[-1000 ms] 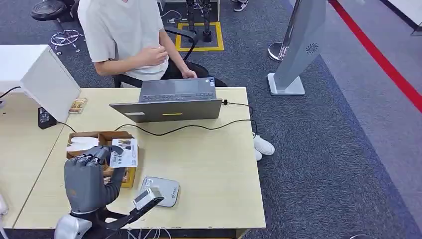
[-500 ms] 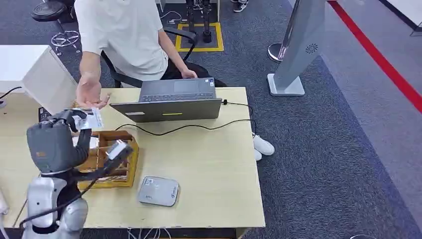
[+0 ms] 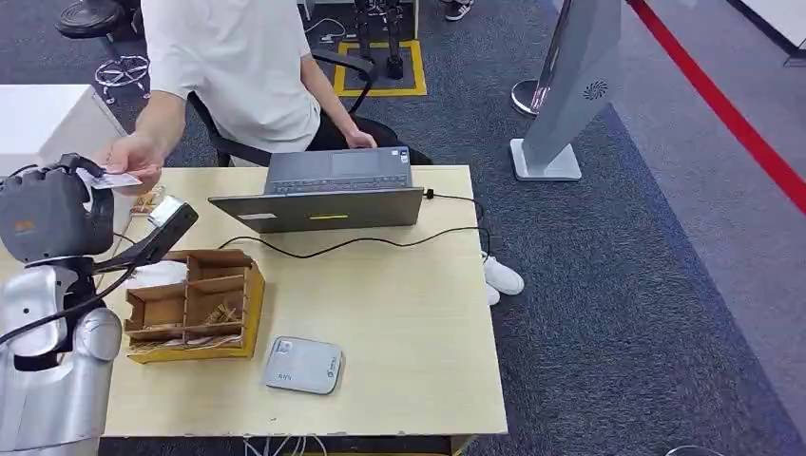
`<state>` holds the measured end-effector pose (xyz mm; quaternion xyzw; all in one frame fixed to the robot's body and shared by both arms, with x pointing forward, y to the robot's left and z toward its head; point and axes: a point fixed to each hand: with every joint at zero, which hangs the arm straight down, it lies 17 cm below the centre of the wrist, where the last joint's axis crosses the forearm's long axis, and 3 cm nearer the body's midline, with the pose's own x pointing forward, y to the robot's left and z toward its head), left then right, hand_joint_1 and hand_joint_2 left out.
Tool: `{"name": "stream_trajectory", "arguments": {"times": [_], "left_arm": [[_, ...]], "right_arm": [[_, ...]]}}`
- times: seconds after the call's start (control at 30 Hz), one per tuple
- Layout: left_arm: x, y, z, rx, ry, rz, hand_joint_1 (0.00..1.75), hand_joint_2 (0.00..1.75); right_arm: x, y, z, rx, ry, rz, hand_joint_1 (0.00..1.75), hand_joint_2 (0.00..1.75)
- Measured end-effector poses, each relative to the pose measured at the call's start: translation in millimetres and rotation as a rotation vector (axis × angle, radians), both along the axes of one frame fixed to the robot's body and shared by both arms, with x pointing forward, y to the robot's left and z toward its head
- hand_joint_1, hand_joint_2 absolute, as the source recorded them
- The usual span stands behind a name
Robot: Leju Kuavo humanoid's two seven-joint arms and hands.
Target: Pass the card to the sensor for recognition and then transmit it.
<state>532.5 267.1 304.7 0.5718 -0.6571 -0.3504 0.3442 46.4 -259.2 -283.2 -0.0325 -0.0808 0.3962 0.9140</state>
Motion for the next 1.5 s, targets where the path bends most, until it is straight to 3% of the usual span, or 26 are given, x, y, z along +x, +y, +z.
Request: {"name": "stream_trajectory", "arguments": {"times": [0.47,0.77,1.07,1.17,1.3,1.5], "left_arm": [[-1.7,-1.3,9.7,-0.011,-0.020,-0.007,0.00,1.75],[-39.3,-30.9,4.9,-0.036,0.000,-0.090,0.00,1.75],[-49.3,-38.2,10.5,-0.045,-0.013,-0.114,0.00,1.75],[-64.4,-52.6,-4.3,-0.032,0.027,-0.163,0.00,1.75],[-106.4,-71.6,-43.5,-0.009,0.092,-0.216,0.00,1.75],[-161.3,-78.2,-121.0,0.027,0.295,-0.262,0.00,1.75]], "right_arm": [[1.0,-0.5,0.0,-0.009,0.002,0.013,0.00,0.00],[0.2,-1.3,-0.2,-0.009,0.004,-0.019,0.00,0.00],[-0.6,-2.0,-0.3,-0.011,0.006,-0.029,0.00,0.00],[-1.0,-4.8,-0.5,-0.021,0.008,-0.063,0.00,0.00],[-6.6,-7.3,-1.2,-0.027,0.021,-0.115,0.00,0.00],[-12.3,-10.4,-1.7,-0.036,0.039,-0.167,0.00,0.00]]}}
